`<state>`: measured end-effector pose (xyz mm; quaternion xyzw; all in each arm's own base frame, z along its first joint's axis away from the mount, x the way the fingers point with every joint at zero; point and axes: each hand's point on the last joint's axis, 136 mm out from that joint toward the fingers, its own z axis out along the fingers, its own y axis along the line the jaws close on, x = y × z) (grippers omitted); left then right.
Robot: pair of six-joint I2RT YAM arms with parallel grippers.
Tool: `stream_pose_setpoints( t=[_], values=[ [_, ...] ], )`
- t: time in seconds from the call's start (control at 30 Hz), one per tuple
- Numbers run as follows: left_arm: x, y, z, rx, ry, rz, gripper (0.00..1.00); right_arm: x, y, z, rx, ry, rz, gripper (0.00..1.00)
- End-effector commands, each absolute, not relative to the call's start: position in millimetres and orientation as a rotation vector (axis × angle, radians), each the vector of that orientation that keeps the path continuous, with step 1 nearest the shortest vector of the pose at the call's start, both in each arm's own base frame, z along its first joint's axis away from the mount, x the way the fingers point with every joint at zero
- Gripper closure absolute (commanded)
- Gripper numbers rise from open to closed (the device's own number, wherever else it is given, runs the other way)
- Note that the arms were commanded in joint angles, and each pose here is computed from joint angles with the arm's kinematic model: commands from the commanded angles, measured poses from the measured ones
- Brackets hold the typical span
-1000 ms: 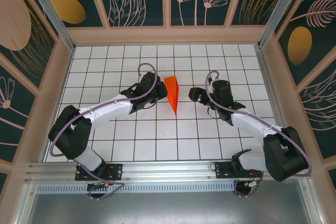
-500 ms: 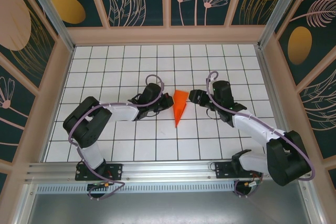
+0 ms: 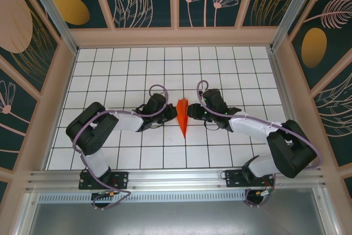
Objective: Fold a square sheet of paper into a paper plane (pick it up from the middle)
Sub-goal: Move a paper plane to the center of the table.
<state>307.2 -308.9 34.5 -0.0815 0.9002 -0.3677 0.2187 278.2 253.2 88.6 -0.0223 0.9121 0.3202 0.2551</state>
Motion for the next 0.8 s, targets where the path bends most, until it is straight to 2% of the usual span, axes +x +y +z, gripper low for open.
stream_pose_setpoints(
  t=[0.0,0.53,0.77],
  values=[
    [309,-311,40,-0.225,2.461,-1.031,1.00,283,261,93,-0.052,2.477,0.855,0.68],
    [308,-307,32,-0.227,2.487,-0.989,1.00,284,267,61,-0.044,2.578,0.768,0.62],
    [307,-306,29,-0.220,2.496,-0.980,1.00,277,271,55,-0.051,2.600,0.822,0.52]
  ],
)
